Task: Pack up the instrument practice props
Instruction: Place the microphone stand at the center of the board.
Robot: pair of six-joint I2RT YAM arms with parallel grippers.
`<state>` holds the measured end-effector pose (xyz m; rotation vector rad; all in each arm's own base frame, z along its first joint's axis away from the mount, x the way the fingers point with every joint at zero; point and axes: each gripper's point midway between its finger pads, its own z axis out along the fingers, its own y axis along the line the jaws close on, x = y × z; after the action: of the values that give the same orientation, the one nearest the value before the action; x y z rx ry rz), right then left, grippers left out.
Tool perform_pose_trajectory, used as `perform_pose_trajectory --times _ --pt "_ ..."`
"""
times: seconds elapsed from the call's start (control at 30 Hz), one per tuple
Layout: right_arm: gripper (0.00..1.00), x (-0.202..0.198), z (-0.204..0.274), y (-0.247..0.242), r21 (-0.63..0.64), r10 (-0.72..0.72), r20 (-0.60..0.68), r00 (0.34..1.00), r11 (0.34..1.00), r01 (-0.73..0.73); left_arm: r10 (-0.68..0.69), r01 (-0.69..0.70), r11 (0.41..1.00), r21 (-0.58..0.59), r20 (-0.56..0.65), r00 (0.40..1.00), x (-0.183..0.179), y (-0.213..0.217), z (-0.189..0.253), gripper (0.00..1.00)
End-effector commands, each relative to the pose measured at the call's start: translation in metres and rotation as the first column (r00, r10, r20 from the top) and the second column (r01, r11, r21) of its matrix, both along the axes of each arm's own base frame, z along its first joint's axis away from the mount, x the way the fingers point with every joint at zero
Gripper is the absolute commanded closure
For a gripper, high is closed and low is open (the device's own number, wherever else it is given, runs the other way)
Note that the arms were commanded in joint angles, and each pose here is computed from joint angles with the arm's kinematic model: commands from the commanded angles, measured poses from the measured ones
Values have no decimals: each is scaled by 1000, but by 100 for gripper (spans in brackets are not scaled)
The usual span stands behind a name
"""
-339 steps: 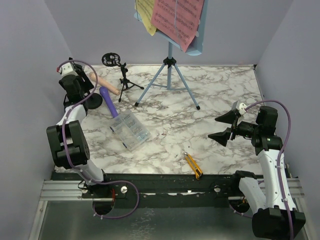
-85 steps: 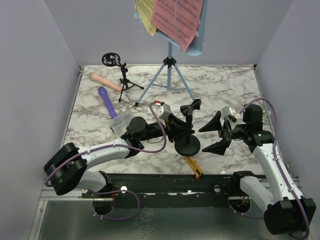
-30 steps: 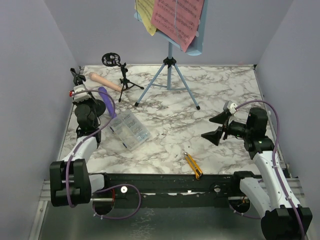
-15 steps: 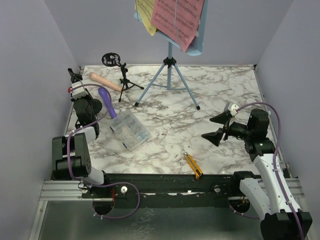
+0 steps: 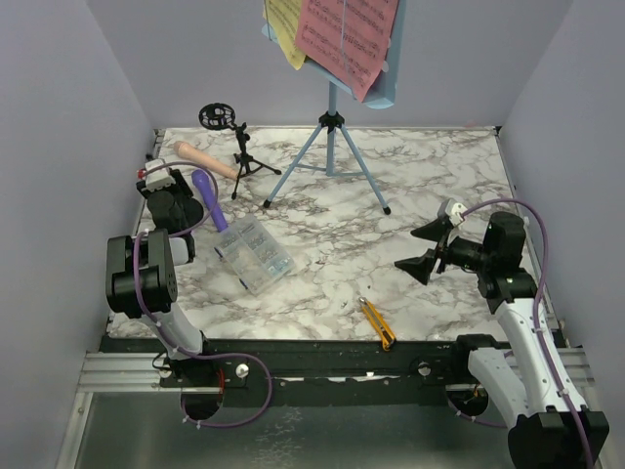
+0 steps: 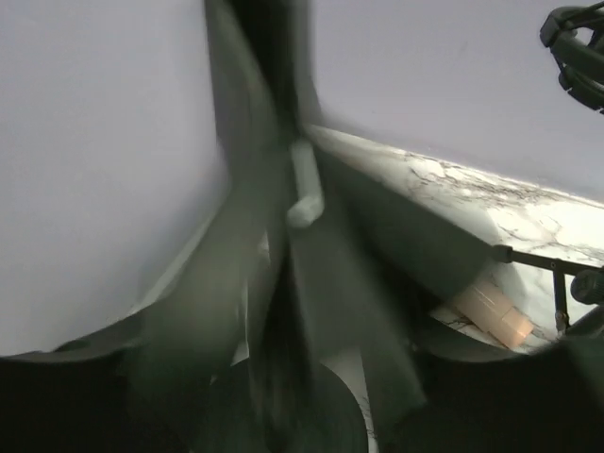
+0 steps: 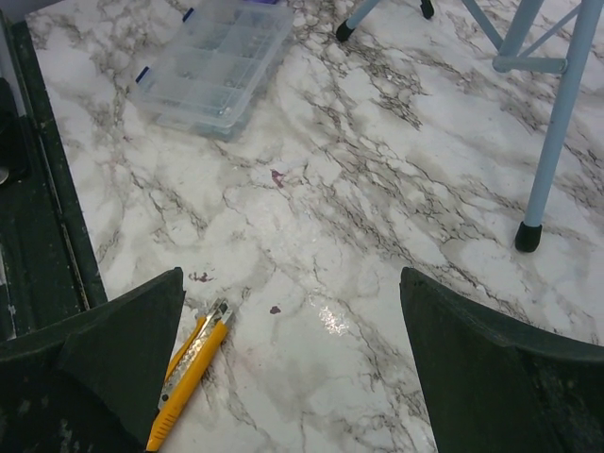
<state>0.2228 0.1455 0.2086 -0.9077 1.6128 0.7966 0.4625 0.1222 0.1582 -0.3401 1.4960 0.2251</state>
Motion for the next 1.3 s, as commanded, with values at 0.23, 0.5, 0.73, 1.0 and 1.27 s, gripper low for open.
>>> perform_pose_trajectory --times 0.23,0.5,0.73,1.0,1.27 --pt "1 11 -9 -10 -18 -48 -3 999 999 48 44 -35 996 -84 106 993 -9 4 18 11" --pt "1 10 -6 -9 -17 -45 3 999 999 45 60 -46 974 -222 55 997 -24 -3 6 1" --pt "1 10 -6 -11 -25 -54 11 998 998 54 25 -13 947 -321 31 999 -31 -16 7 1" --pt "1 11 -8 -13 -31 -66 19 998 997 67 5 -12 909 -417 -18 1000 -43 -27 21 1" --pt "1 12 -8 -17 -30 -77 25 997 996 78 -76 58 866 -497 -15 997 -64 -51 40 1"
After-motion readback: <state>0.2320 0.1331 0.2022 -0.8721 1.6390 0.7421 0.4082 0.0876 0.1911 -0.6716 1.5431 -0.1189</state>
